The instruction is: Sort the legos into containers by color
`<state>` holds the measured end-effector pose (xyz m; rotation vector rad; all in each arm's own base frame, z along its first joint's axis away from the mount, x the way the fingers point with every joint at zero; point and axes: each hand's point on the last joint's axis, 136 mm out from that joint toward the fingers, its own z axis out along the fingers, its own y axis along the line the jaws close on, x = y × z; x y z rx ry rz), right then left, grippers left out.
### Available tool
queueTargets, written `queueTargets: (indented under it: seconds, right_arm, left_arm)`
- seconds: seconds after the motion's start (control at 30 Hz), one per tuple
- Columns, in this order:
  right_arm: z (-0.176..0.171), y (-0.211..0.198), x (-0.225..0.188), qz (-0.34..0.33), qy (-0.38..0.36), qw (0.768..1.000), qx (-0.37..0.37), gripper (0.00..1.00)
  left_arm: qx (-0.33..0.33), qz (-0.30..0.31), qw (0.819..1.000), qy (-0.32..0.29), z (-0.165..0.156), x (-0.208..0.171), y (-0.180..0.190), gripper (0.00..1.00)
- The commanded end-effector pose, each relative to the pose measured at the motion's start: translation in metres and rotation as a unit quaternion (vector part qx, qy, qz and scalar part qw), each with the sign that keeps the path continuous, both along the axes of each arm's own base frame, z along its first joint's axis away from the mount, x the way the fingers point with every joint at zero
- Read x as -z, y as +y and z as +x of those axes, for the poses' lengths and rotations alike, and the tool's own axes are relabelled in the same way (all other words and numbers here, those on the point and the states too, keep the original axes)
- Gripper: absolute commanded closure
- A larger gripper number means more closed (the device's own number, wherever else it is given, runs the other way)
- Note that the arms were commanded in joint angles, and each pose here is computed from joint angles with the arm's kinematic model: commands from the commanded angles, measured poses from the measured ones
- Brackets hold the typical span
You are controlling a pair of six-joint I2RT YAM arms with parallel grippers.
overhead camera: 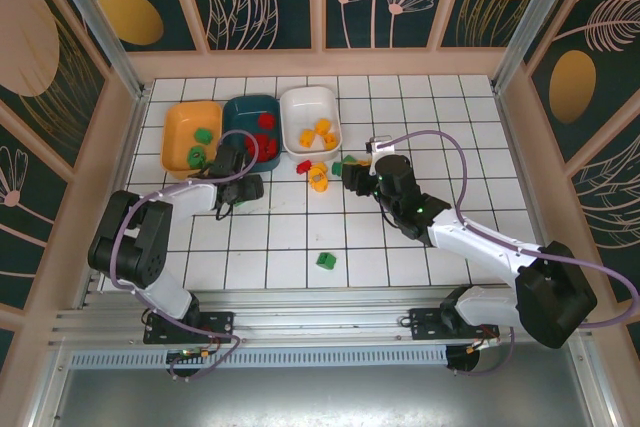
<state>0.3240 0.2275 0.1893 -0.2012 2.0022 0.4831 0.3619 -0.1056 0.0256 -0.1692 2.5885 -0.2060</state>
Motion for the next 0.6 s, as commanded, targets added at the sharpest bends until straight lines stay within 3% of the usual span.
queueTargets:
  seconds: [0.0, 0.57]
  right_arm:
    - [0.001, 0.002, -0.005, 0.010, -0.012, 1.000, 0.002, 0.37]
    - [0.001, 0.002, -0.004, 0.008, -0.010, 1.000, 0.002, 0.37]
  left_arm:
    - [0.008, -0.036, 0.999, 0.021, -0.019, 0.011, -0.008, 0.31]
    - [0.020, -0.136, 0.990, 0.030, -0.069, -0.010, -0.040, 0.38]
